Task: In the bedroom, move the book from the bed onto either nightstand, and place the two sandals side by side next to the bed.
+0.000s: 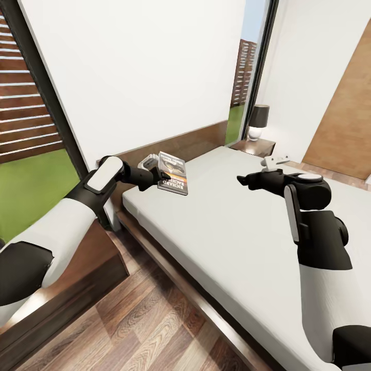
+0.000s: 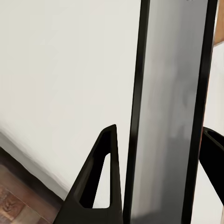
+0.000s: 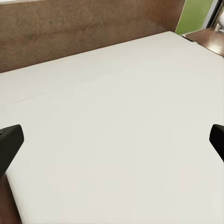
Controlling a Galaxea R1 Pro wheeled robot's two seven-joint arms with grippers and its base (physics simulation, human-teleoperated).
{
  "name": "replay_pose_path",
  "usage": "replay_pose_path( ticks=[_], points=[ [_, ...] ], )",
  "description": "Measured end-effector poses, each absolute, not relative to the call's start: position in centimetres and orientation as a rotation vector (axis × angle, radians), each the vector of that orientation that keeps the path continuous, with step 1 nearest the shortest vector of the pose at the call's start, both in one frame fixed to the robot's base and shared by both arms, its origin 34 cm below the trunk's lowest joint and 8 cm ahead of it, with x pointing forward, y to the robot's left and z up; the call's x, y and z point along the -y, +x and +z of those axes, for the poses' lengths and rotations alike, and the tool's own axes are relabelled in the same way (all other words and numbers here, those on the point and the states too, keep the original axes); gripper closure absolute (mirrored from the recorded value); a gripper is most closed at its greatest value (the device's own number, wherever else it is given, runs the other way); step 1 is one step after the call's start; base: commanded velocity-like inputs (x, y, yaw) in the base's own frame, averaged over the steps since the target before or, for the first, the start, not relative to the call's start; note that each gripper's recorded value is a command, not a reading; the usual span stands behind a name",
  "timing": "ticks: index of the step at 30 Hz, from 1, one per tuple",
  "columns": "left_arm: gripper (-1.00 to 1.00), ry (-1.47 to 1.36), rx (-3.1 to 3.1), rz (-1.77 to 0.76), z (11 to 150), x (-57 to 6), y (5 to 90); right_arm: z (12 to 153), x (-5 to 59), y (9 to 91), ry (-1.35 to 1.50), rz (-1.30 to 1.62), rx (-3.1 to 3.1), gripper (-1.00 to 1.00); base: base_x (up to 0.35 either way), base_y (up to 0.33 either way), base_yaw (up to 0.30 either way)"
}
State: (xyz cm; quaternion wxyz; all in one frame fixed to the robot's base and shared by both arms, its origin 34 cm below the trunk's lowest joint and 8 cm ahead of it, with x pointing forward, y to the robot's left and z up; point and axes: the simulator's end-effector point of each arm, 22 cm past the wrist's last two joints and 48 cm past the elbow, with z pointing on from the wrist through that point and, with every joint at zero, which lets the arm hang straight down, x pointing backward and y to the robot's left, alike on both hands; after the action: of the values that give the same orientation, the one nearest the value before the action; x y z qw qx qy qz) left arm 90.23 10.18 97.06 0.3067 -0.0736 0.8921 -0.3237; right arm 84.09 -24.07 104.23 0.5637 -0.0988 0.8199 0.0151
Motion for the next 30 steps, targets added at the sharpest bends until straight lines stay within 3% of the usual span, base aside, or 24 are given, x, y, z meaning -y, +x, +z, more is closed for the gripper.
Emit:
replay_pose_path(
  ticks=[30],
  points=[
    [1.0,-0.212,-2.395,-0.851,94.8,-10.2,89.6,100.9,24.8,83.3,-0.232,0.033,-1.986,-1.0,0.0,0.0,0.001]
  ],
)
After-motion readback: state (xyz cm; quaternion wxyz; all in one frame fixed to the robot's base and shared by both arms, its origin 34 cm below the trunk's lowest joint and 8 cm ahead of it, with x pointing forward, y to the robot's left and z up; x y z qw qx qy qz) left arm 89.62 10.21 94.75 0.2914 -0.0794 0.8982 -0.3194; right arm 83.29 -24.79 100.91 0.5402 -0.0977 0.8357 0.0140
